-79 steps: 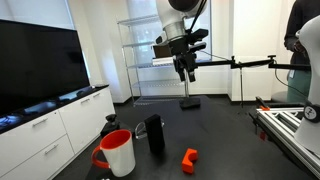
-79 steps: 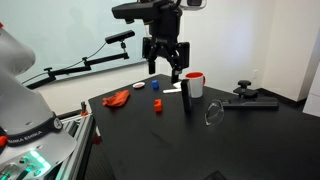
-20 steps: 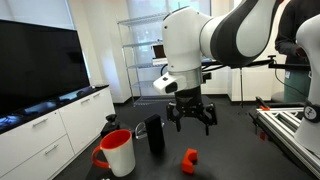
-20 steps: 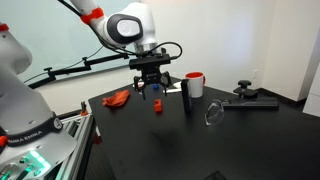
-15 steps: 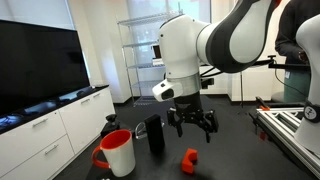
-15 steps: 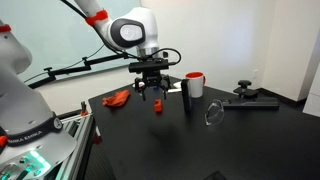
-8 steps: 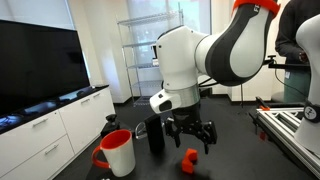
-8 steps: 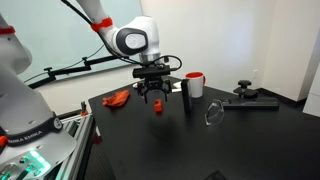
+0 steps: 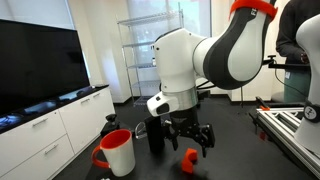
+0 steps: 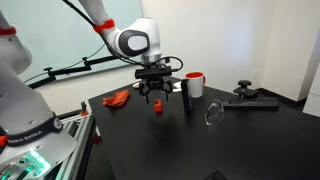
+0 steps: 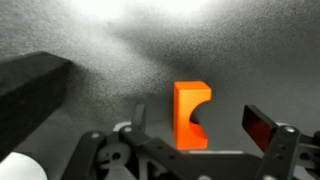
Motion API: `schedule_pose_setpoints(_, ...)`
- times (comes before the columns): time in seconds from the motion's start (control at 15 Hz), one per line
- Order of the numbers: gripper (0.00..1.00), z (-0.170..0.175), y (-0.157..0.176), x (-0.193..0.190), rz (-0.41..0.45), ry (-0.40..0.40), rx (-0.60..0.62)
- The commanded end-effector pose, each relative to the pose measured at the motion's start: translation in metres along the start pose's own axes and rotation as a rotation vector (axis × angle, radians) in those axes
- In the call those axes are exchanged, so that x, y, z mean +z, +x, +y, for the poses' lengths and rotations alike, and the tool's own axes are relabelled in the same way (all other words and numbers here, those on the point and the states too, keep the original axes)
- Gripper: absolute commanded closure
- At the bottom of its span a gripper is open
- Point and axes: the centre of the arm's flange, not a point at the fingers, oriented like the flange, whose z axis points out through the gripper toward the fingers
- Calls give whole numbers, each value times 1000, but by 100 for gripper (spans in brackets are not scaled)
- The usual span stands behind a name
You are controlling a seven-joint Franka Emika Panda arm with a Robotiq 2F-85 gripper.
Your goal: Pick up the orange black and place in inside the mug
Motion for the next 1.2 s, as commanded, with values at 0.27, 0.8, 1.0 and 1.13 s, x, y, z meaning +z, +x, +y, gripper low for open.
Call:
schedule_pose_setpoints(0.27, 0, 3, 13, 3, 4, -21, -27)
schedule_pose_setpoints(0.8, 73, 8, 13, 2, 10, -28, -28)
schedule_pose_setpoints(1.0, 95, 8, 13, 4, 8, -24, -28)
schedule_pose_setpoints(1.13, 99, 8, 13, 3, 9, -24, -27)
